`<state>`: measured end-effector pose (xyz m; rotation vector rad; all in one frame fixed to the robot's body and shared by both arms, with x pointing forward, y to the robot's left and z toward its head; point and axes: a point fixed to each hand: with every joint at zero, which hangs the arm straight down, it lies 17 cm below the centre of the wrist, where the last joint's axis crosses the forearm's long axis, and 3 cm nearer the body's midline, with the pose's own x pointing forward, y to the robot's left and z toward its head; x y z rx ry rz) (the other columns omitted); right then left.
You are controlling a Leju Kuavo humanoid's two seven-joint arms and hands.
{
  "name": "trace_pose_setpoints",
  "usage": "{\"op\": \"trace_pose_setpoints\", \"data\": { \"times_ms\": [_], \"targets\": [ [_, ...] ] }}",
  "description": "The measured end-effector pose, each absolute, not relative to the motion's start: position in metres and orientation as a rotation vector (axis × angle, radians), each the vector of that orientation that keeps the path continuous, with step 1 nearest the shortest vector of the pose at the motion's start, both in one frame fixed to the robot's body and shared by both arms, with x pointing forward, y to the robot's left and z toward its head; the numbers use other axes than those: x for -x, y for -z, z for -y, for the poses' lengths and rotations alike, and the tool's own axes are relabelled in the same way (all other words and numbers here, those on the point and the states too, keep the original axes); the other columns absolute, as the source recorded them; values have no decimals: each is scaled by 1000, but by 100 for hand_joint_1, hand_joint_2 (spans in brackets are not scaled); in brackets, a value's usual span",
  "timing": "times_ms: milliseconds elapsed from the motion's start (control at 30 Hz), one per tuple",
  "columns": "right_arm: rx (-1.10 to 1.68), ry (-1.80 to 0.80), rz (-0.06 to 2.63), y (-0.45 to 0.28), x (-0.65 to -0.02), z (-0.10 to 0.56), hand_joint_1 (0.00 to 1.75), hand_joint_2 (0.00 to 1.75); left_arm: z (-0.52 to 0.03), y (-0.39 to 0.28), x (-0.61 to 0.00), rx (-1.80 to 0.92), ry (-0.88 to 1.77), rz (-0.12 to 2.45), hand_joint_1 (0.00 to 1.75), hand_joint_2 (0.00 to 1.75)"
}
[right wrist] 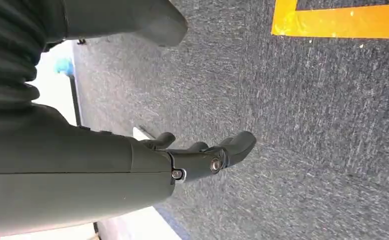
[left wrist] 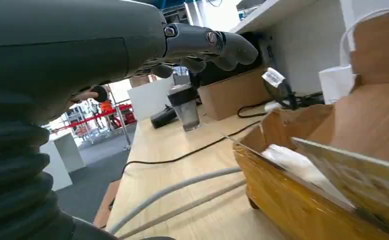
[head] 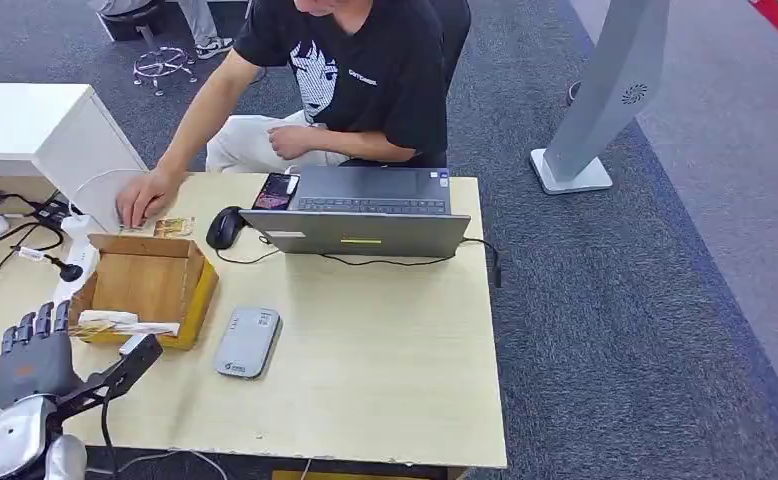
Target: Pass the card to the sensor for recognition and then transmit it.
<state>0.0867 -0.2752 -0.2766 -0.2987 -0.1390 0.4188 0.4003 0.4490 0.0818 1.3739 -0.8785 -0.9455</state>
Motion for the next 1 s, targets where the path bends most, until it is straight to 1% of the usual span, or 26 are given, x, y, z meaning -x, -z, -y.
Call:
{"op": "trace_pose_setpoints", "data": {
  "times_ms": [167, 500, 833, 1000],
  "targets": [
    [297, -434, 147, 276, -88, 274, 0, 175, -422, -77, -414, -1347, 1004, 940, 0, 175],
    [299, -457, 155, 276, -90, 274, 0, 175, -382, -92, -436, -1360, 1064, 1045, 0, 175],
    [299, -461, 155, 276, -90, 274, 0, 175, -365, -89, -440, -1319, 1119, 1078, 0, 175],
    [300, -461, 154, 276, -90, 274, 0, 175, -365, -74, -437, -1257, 1156, 1023, 0, 175]
  ]
}}
